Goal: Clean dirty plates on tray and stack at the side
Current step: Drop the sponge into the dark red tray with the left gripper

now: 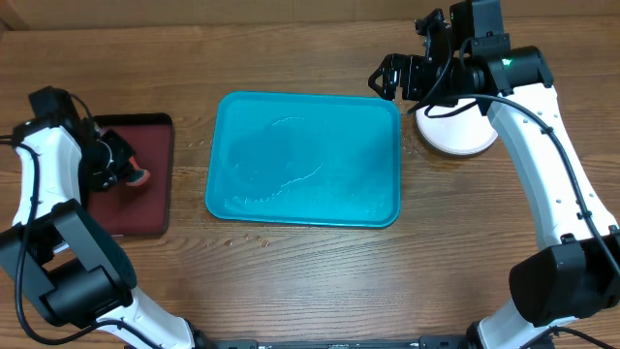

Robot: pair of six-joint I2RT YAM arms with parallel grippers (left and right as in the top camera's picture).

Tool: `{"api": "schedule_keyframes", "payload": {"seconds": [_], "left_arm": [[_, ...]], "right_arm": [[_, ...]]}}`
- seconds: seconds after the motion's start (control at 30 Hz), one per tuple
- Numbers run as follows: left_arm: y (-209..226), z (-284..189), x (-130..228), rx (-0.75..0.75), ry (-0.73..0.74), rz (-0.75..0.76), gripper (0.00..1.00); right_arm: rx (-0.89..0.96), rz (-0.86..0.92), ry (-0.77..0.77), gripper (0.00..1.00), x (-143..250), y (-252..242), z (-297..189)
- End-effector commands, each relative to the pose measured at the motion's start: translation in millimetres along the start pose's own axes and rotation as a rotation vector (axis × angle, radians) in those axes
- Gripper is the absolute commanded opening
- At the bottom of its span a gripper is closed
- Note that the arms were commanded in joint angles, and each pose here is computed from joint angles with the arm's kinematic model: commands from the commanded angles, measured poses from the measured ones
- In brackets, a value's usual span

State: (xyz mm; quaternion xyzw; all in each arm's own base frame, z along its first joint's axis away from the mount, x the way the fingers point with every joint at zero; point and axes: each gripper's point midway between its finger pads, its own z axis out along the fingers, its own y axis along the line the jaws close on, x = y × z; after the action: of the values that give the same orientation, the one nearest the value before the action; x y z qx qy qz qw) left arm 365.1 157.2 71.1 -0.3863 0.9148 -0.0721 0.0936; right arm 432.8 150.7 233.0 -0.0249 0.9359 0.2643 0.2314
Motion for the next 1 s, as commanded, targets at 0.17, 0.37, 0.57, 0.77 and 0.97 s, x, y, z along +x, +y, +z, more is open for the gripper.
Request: {"api": "schedule_keyframes", "payload": {"seconds": [0.17,0.37,0.57,0.77,0.97], "left_arm": [[17,12,1,-0.082,-0.030,-0.080,0.11],[21,16,-4,-0.103,-0.061,-0.073,0.21],[19,14,-5,-0.096,-0.059,-0.074,0.20],[7,-30,-17,-0.059,-0.060,-0.081,0.16],[-23,-94,-22,0.054,-0.123,0.044,0.19]], "right_arm": [[-0.017,0.011,0.008,1.00,2,8,0],[-0.016,0.014,0.012,1.00,3,7,0],[-0.012,0.019,0.024,1.00,6,6,0],[0.010,0.014,0.008,1.00,3,5,-5],[0.124,0.006,-0.067,1.00,-2,-3,-36]]}}
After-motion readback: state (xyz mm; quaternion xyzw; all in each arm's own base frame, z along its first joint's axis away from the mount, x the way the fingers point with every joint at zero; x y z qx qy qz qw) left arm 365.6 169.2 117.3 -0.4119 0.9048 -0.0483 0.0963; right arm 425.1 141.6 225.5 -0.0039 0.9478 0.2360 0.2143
